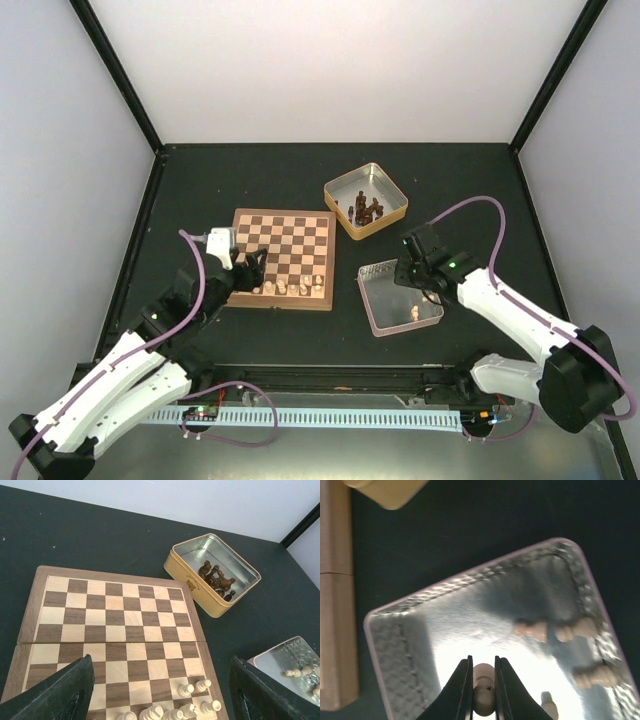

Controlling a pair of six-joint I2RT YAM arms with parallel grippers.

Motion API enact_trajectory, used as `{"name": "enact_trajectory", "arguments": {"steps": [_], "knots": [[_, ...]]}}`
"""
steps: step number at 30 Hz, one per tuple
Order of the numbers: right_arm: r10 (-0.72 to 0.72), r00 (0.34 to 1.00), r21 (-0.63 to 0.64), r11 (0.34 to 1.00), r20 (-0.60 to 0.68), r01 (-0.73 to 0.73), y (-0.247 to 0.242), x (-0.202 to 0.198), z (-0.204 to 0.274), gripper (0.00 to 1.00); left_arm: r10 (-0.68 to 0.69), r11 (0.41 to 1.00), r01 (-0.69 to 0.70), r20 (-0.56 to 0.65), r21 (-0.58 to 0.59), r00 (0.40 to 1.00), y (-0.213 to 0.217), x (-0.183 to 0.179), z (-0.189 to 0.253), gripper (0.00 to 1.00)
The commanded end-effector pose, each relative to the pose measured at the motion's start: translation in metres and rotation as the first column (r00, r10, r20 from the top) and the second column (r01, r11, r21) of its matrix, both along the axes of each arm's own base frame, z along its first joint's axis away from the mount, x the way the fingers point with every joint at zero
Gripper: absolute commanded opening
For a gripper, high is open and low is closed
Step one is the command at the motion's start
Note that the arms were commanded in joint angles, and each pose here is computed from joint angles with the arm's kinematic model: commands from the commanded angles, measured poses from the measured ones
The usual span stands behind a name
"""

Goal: Set up the chess pieces on the board
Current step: Pick up the chess piece from the storage box, then place the chess piece on the chessboard.

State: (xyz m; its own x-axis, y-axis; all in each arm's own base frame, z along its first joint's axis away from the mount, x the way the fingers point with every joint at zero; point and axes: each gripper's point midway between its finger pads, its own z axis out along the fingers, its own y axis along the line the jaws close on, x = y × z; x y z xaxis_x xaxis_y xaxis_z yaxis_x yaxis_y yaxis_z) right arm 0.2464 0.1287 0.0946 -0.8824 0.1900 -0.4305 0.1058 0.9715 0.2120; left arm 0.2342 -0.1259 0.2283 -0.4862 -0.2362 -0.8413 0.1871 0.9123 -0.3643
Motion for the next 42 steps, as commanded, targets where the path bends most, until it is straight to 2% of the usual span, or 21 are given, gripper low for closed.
{"name": "enact_trajectory", "arguments": {"steps": [1,9,14,18,32,42], "knots": [[0.121,0.991,0.114,0.985,0.061,-0.127,0.046,0.012,0.027,0.03,0.044,0.999,-0.044,-0.005,-0.003,0.999,0.008,0.002,0.002,0.75],[0.346,0.932,0.077,0.932,0.106,-0.354,0.156,0.028,0.045,0.05,0.107,0.994,-0.107,0.013,-0.002,0.994,0.025,-0.002,0.009,0.75],[0.472,0.878,-0.001,0.881,0.084,-0.473,0.223,0.033,0.038,0.06,0.142,0.99,-0.142,0.033,0.005,0.989,0.037,-0.007,0.014,0.75],[0.538,0.841,-0.059,0.842,0.048,-0.536,0.254,0.029,0.026,0.07,0.166,0.986,-0.166,0.043,0.013,0.985,0.045,-0.01,0.018,0.76],[0.605,0.794,-0.131,0.784,-0.057,-0.607,0.282,0.026,-0.015,0.09,0.212,0.977,-0.213,0.072,0.01,0.975,0.061,-0.018,0.024,0.76],[0.624,0.774,-0.107,0.767,-0.104,-0.633,0.288,0.02,-0.032,0.12,0.211,0.977,-0.212,0.073,0.011,0.975,0.061,-0.018,0.024,0.76]]}}
